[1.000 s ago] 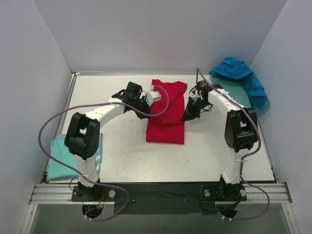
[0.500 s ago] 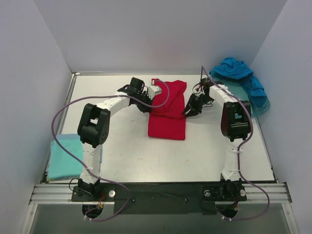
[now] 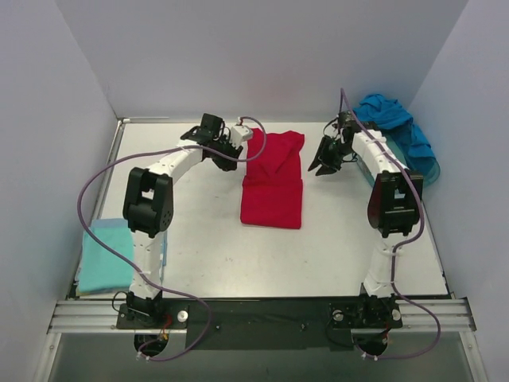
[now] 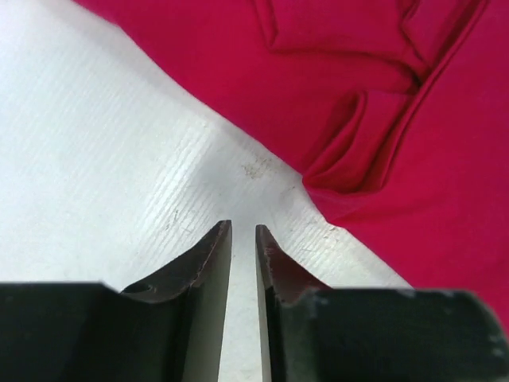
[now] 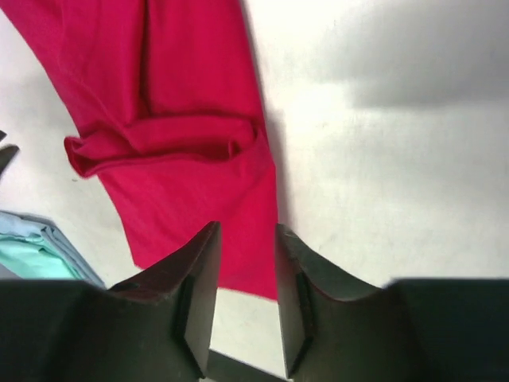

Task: Fold and stack the t-shirts
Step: Fold the folded rectangular tshirt in 1/3 of the way

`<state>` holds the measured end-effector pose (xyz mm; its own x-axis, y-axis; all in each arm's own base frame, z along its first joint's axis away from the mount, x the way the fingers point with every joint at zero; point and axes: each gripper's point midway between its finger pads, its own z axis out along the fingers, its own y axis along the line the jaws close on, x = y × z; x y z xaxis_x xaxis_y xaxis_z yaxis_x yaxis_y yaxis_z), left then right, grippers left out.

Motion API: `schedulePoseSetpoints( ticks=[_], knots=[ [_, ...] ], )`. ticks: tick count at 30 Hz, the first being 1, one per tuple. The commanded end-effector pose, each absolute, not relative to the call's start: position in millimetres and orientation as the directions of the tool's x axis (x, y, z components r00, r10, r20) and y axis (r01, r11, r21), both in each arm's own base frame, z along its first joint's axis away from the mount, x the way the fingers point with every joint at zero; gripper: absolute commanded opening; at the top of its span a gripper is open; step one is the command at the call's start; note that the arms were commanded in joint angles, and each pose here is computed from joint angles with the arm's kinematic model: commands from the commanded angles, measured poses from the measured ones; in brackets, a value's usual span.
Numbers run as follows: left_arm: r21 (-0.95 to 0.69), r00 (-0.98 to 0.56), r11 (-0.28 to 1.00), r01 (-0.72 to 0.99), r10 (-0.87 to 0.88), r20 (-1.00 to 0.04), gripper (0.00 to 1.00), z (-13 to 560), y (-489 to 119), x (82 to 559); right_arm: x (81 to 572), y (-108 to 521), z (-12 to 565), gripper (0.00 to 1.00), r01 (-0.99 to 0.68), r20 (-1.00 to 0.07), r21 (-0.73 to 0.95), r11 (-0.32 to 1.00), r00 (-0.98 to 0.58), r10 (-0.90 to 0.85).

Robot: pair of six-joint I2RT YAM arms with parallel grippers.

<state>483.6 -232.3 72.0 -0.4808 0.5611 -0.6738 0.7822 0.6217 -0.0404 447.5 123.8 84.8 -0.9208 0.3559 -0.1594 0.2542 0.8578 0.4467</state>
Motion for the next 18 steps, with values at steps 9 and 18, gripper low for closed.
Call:
schedulePoseSetpoints(
  ticks=[9, 18],
  knots=[
    [-0.113, -0.211, 0.189, 0.976, 0.650, -0.730, 0.15, 83, -286, 408, 421, 176, 60, 0.01, 0.139, -0.109, 0.461, 0.877, -0.971, 0.211],
    [0.006, -0.302, 0.429, 0.903, 0.647, -0.700, 0.15, 54, -286, 481, 448, 164, 16, 0.00, 0.245, -0.061, 0.406, 0.880, -0.954, 0.293]
  ],
)
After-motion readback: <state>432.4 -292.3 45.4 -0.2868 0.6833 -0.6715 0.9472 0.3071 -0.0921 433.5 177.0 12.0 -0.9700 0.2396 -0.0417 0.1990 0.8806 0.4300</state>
